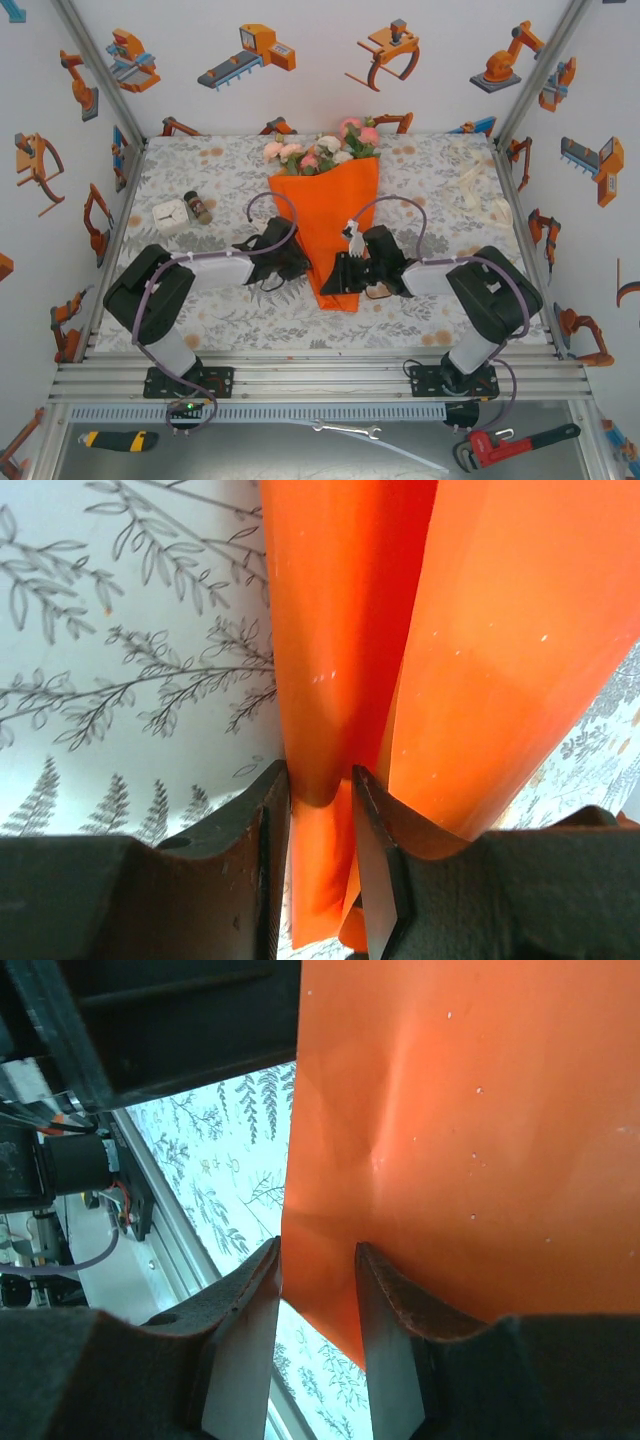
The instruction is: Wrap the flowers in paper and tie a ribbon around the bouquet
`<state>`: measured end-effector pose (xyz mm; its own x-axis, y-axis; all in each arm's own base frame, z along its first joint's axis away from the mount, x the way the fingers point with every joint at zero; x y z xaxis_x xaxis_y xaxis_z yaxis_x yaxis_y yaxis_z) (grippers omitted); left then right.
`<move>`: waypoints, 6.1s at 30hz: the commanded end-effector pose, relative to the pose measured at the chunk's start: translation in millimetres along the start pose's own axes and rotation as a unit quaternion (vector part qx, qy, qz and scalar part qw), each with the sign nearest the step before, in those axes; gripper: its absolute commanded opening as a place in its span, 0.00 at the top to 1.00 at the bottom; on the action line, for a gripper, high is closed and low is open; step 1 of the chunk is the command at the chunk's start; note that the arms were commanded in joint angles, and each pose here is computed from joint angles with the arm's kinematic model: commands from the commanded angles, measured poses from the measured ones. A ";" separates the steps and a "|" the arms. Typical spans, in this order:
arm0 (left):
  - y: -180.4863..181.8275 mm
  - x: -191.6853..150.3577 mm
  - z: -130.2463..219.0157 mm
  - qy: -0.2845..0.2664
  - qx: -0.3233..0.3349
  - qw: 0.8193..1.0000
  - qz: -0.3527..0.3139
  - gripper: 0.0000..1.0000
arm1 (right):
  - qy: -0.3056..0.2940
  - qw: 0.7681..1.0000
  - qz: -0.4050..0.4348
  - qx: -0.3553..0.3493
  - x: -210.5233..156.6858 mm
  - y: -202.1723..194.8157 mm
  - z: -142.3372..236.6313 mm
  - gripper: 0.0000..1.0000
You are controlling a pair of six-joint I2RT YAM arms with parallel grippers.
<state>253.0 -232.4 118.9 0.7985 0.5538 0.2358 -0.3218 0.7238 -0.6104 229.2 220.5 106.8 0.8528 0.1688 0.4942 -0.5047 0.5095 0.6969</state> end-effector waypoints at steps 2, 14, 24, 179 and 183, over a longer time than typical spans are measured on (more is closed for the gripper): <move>16.9 1.0 20.1 0.000 0.039 0.999 0.002 0.64 | 0.007 1.000 0.010 0.006 -3.3 -1.6 -4.1 0.61; -31.2 25.4 50.5 -0.024 -0.019 1.000 0.001 0.61 | 0.001 1.000 0.012 0.002 0.6 0.3 -3.4 0.51; -31.4 15.9 -26.0 0.031 0.003 1.000 0.000 0.70 | -0.038 0.999 0.021 0.008 6.8 17.2 17.6 0.51; -42.9 -21.9 185.9 -0.115 -0.203 0.899 -0.370 0.03 | -0.105 0.834 -0.197 -0.505 215.7 -256.1 235.4 0.44; -39.4 -17.2 182.8 -0.118 -0.191 0.904 -0.363 0.03 | -0.098 0.849 -0.209 -0.475 214.9 -266.9 223.4 0.51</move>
<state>157.8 -199.5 277.6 0.6051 0.1140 0.7880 0.4688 0.7489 -0.4683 517.1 -71.7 136.5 0.8282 -0.3006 0.4730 0.2790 0.9531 0.1172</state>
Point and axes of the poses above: each hand's point on the last joint's axis, 136 mm out from that joint toward the fingers, its own z axis back along the fingers, its own y axis along the line the jaws close on, x = y × z, the point moved 10 cm from there along z, back along the fingers, and after that the axes turned 8 degrees about z, right-handed, at the moved point
